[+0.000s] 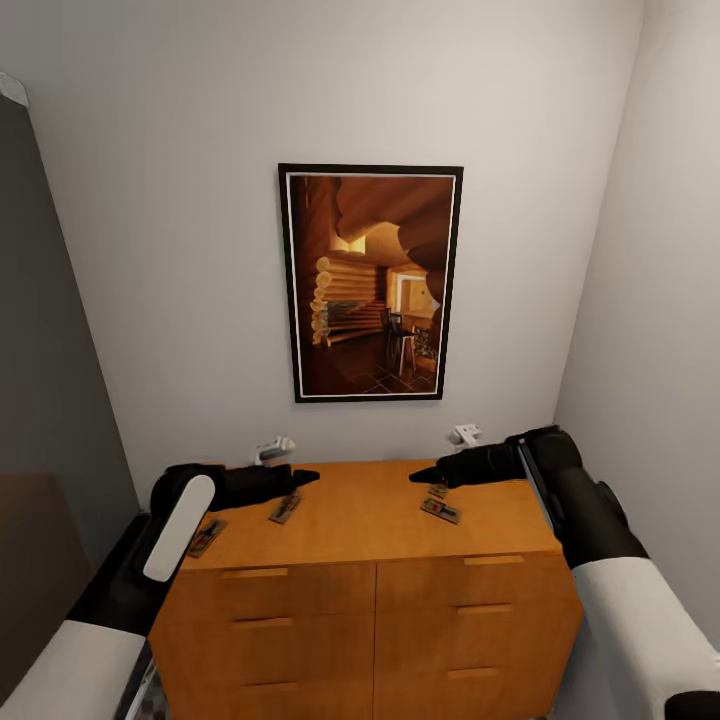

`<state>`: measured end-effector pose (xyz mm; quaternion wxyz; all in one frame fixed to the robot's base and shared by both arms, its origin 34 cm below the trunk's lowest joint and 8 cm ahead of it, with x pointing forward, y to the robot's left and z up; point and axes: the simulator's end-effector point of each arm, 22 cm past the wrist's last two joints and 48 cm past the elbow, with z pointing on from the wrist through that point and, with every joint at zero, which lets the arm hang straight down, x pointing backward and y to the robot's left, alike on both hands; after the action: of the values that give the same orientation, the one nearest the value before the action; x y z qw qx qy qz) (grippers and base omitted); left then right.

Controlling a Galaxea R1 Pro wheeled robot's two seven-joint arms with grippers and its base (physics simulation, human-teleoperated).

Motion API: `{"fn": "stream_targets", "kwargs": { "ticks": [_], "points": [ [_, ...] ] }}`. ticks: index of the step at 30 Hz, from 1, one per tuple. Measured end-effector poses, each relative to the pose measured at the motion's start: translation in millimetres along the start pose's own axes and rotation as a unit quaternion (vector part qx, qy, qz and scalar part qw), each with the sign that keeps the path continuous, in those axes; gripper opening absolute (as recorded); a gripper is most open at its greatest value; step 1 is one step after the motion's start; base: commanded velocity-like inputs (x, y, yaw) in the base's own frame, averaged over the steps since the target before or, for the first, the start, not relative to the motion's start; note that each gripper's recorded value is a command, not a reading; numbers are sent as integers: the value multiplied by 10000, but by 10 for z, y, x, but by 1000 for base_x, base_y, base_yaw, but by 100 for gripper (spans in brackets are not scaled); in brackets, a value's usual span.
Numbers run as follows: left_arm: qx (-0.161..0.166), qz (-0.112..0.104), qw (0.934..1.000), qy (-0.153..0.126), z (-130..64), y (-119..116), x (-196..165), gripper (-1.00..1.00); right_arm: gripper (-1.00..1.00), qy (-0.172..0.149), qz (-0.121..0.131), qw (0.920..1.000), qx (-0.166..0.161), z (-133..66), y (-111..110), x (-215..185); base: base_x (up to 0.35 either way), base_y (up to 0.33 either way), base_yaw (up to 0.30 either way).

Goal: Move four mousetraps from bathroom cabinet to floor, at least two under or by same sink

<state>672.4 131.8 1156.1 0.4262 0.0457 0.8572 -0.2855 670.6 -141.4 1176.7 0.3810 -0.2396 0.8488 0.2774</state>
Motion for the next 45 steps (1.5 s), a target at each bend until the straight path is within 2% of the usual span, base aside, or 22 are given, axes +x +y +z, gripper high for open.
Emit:
{"fn": "stream_targets", "kwargs": {
  "ticks": [7,11,16,23,28,34,35,38,45],
  "points": [
    [-35,11,10000,23,48,18,-130,100,100,212,-265,9994,44,84,-92,-11,0,0,0],
    [-54,27,10000,10,64,21,-226,100,100,219,-553,9982,88,111,-236,-42,0,0,0],
    [-74,26,10000,17,75,37,-271,100,100,219,-809,9965,-31,184,-314,13,0,0,0],
    [-75,60,10000,-20,71,21,-385,100,100,306,-1007,9944,-117,261,-391,151,0,0,0],
    [-120,24,9999,118,136,69,-322,100,100,569,-1247,9905,-101,293,-465,323,0,0,0],
    [-126,300,9988,361,240,-42,-218,100,100,911,-1430,9849,-343,297,-425,536,0,0,0],
    [-138,396,9980,465,278,-71,-168,100,100,997,-1490,9830,-401,292,-413,584,0,0,0],
    [-192,510,9962,677,351,-69,-41,100,100,1132,-1611,9793,-461,288,-407,656,0,0,0],
    [-226,642,9939,862,410,-86,89,100,100,1204,-1675,9772,-500,281,-403,696,0,0,0]
  ]
}}
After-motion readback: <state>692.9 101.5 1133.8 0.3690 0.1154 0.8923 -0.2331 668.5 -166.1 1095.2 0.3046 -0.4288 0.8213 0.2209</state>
